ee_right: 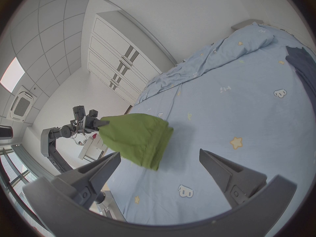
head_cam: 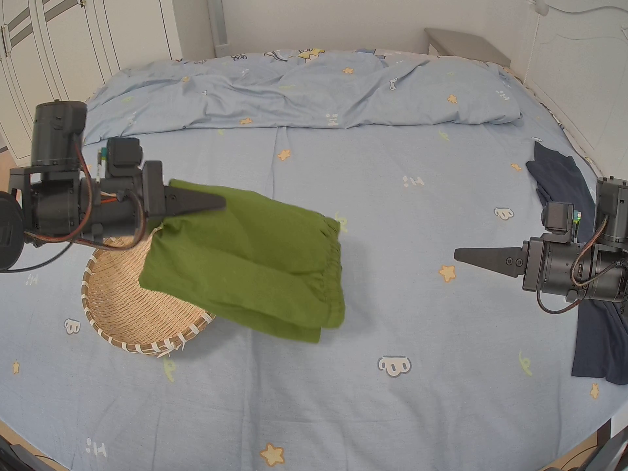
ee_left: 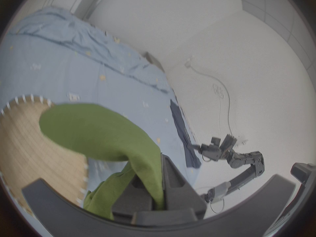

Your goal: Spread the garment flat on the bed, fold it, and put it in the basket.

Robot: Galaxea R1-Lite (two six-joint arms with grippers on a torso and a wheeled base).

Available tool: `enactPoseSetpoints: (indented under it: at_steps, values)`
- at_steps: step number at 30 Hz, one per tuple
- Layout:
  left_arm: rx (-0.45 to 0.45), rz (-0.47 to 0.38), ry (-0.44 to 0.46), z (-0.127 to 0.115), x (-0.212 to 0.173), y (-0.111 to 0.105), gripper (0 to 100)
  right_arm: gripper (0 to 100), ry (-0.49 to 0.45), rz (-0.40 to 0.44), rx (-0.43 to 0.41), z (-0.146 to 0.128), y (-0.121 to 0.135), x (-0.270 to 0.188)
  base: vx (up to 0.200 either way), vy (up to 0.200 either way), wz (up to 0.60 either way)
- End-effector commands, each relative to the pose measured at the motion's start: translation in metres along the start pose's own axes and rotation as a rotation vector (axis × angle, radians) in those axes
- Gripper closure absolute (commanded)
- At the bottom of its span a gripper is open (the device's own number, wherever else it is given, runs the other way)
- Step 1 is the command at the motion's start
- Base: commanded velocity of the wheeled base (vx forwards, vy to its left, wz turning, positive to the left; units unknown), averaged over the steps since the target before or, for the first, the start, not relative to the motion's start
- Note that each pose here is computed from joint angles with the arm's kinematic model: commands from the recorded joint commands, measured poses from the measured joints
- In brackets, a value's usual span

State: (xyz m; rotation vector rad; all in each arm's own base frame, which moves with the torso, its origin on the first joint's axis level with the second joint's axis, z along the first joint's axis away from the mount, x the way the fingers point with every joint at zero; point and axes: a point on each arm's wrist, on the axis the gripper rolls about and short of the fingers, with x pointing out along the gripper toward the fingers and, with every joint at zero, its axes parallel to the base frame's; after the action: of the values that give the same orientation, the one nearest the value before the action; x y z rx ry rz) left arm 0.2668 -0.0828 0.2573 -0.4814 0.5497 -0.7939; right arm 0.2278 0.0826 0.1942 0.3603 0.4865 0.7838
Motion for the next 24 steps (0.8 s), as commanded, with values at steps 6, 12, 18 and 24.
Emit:
enactPoseSetpoints:
  at_steps: [6, 12, 18, 24]
  values:
    - [0.071, 0.075, -0.254, 0.025, -0.052, 0.017, 100, 0, -0.008, -0.009, 0.000, 0.002, -0.002, -0.001, 0.000, 0.000, 0.00]
    - [0.057, 0.108, -0.266, 0.024, -0.058, 0.027, 100, 0, -0.014, -0.006, -0.003, 0.003, -0.001, -0.003, 0.000, 0.000, 0.00]
    - [0.067, 0.094, -0.272, 0.022, -0.059, 0.021, 100, 0, -0.019, -0.005, -0.006, 0.003, 0.001, -0.004, 0.000, 0.000, 0.00]
    - [0.083, 0.021, -0.279, 0.020, -0.055, -0.001, 100, 0, -0.030, -0.001, -0.013, 0.005, 0.003, -0.008, 0.000, 0.000, 0.00]
